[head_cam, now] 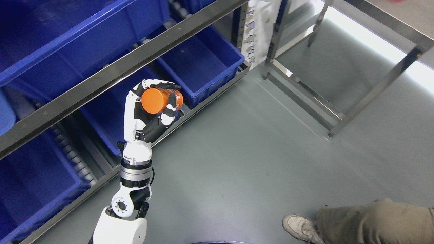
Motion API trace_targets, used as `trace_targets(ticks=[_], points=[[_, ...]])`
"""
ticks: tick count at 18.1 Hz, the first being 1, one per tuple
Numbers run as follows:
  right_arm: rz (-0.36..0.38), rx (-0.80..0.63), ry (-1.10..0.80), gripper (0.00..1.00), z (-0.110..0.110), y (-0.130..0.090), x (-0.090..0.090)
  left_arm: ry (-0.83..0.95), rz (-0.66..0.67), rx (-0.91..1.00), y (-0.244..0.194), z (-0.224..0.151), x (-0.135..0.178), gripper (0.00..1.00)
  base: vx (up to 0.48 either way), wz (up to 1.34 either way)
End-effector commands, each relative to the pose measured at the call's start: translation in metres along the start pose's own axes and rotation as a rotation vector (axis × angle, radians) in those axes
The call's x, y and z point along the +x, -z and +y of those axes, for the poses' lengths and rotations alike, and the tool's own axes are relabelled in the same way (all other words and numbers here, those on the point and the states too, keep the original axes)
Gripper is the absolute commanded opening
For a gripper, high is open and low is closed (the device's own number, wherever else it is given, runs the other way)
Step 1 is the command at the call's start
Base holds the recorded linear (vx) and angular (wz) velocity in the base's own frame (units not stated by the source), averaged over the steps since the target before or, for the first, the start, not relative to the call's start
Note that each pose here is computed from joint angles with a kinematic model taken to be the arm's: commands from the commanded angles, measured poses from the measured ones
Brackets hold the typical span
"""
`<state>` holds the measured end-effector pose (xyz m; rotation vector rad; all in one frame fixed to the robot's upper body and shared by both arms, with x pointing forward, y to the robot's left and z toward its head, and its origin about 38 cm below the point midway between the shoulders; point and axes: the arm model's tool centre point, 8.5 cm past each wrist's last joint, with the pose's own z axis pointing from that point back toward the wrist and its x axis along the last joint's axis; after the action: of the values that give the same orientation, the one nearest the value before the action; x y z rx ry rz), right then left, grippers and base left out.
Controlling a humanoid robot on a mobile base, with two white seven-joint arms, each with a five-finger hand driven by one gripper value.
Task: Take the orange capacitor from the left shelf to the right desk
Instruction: 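Carry the capacitor in the left hand while turning toward the steel table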
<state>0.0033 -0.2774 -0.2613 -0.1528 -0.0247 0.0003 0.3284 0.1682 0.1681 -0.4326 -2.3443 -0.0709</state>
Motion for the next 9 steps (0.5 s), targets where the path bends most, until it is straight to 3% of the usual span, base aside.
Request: trace_targets(ticks=[1, 9], points=[[0.007, -0.017, 0.003, 1.0, -0.011, 0.0005, -0.0097, -0.037, 0.008, -0.062, 0.0047, -0.0181, -0.002, 0.03, 0.162, -0.7], [0.007, -0.017, 0.003, 1.0, -0.011, 0.0005, -0.0097, -0.054, 0.021, -0.08, 0.0066, -0.0255, -0.0047, 0.03, 0.262, -0.55]])
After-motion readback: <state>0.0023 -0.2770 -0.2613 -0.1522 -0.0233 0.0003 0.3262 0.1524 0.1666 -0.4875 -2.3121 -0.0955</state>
